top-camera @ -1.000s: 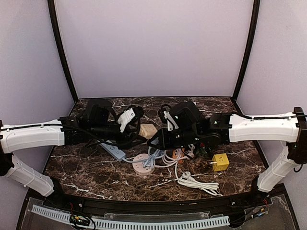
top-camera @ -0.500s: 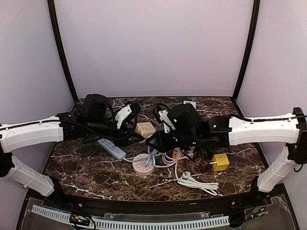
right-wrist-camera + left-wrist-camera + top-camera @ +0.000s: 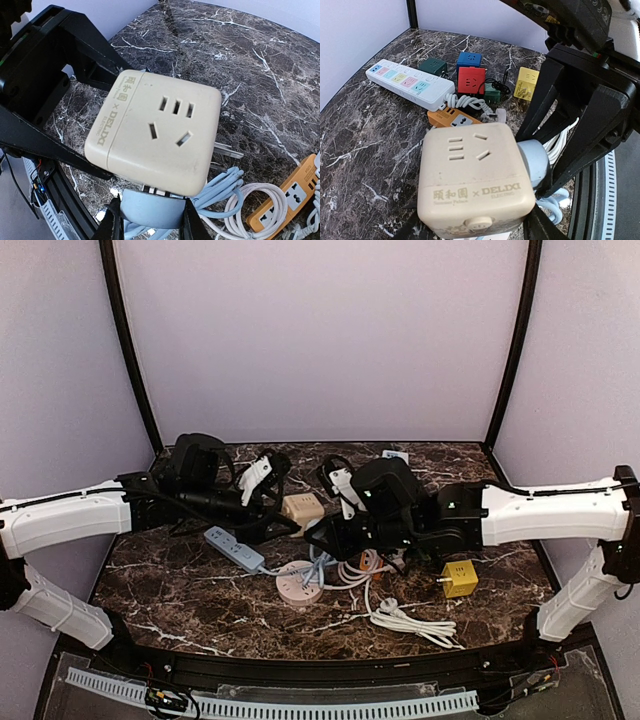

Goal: Pull the plug off the socket
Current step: Remove the plug from the socket.

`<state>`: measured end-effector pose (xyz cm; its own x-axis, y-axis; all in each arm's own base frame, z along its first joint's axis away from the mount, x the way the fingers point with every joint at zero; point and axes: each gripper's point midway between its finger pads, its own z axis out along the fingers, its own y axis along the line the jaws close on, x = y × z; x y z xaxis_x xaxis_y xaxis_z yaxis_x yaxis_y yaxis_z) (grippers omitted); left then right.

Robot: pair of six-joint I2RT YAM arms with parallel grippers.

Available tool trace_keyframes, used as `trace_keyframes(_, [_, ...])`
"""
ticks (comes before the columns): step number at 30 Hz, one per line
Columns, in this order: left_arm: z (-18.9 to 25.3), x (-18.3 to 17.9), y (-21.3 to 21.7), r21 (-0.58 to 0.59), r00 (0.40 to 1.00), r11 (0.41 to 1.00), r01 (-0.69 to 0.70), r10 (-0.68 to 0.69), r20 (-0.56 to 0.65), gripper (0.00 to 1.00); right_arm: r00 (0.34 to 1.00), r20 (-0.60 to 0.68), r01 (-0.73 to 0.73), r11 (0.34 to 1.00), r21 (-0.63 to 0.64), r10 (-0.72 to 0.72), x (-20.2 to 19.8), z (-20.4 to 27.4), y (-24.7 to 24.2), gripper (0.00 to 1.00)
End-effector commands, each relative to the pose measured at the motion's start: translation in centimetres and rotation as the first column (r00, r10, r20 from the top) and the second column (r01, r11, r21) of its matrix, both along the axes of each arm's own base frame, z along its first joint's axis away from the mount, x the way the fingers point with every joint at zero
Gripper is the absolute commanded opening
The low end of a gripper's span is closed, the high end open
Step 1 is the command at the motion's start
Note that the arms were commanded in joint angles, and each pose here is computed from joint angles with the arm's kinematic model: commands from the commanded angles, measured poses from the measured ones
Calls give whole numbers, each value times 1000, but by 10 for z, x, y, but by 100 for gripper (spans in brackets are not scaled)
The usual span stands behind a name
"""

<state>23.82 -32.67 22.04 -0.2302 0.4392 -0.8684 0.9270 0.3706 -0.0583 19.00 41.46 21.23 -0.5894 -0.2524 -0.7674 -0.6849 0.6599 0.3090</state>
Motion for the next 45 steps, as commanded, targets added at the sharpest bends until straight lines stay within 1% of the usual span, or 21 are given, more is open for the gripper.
trace_keyframes(1, [2, 46, 33, 46, 977, 976, -211, 209, 48, 1, 993, 38, -114, 992, 47, 112, -40, 32, 2, 0])
trace_keyframes(2, [0, 45, 32, 49, 978, 977, -205, 204, 38, 1, 994, 28, -104, 993, 53, 103, -40, 32, 2, 0])
trace_keyframes(3, [0, 45, 30, 47, 980, 979, -200, 198, 31, 4, 995, 23, -101, 993, 60, 100, -40, 33, 2, 0])
trace_keyframes(4, [1, 42, 28, 37, 983, 982, -184, 183, 16, 19, 995, 20, -98, 993, 63, 97, -40, 34, 2, 0])
trace_keyframes(5, [3, 41, 25, 27, 985, 985, -171, 171, 11, 29, 995, 21, -95, 993, 66, 94, -39, 35, 3, 0])
trace_keyframes(6, [5, 35, 21, 8, 990, 990, -141, 142, -8, 52, 996, 22, -89, 994, 67, 88, -38, 36, 2, 0])
trace_keyframes(7, [7, 33, 19, -11, 992, 992, -126, 125, -13, 61, 996, 24, -87, 994, 66, 86, -38, 37, 2, 0])
trace_keyframes(8, [11, 27, 14, -39, 995, 995, -91, 90, -29, 77, 996, 27, -84, 994, 68, 82, -37, 38, 2, 0])
trace_keyframes(9, [11, 25, 12, -47, 996, 996, -80, 78, -39, 84, 996, 30, -87, 994, 68, 85, -37, 39, 2, 0])
trace_keyframes(10, [12, 22, 10, -61, 997, 996, -64, 61, -53, 94, 995, 33, -94, 993, 71, 92, -38, 41, 3, 0])
trace_keyframes(13, [7, 20, 7, -63, 995, 997, -50, 45, -84, 99, 992, 49, -119, 990, 80, 115, -41, 47, 7, 0])
trace_keyframes(16, [6, 16, 1, -76, 994, 997, -17, 9, -110, 99, 992, 57, -112, 991, 70, 108, -39, 47, 8, 0])
trace_keyframes(19, [14, 3, -5, -129, 989, 990, 55, -72, -131, 99, 995, 52, -90, 995, 37, 88, -35, 40, 9, 0])
trace_keyframes(22, [24, -6, -8, -185, 986, 978, 93, -117, -121, 99, 996, 45, -72, 997, 14, 72, -32, 33, 9, 0])
trace_keyframes(28, [37, -13, -8, -231, 985, 965, 121, -146, -91, 99, 998, 37, -53, 999, 0, 53, -28, 28, 8, 0])
trace_keyframes(34, [31, -8, -9, -218, 987, 971, 95, -120, -107, 99, 998, 40, -58, 998, -3, 58, -27, 30, 10, 0])
trace_keyframes(40, [10, -10, -13, -103, 992, 991, 81, -90, -86, 99, 998, 52, -40, 999, -12, 40, -22, 33, 13, 0])
trace_keyframes(45, [0, -8, -13, -38, 995, 998, 56, -59, -77, 99, 999, 54, -4, 1000, -22, 5, -18, 33, 9, 0])
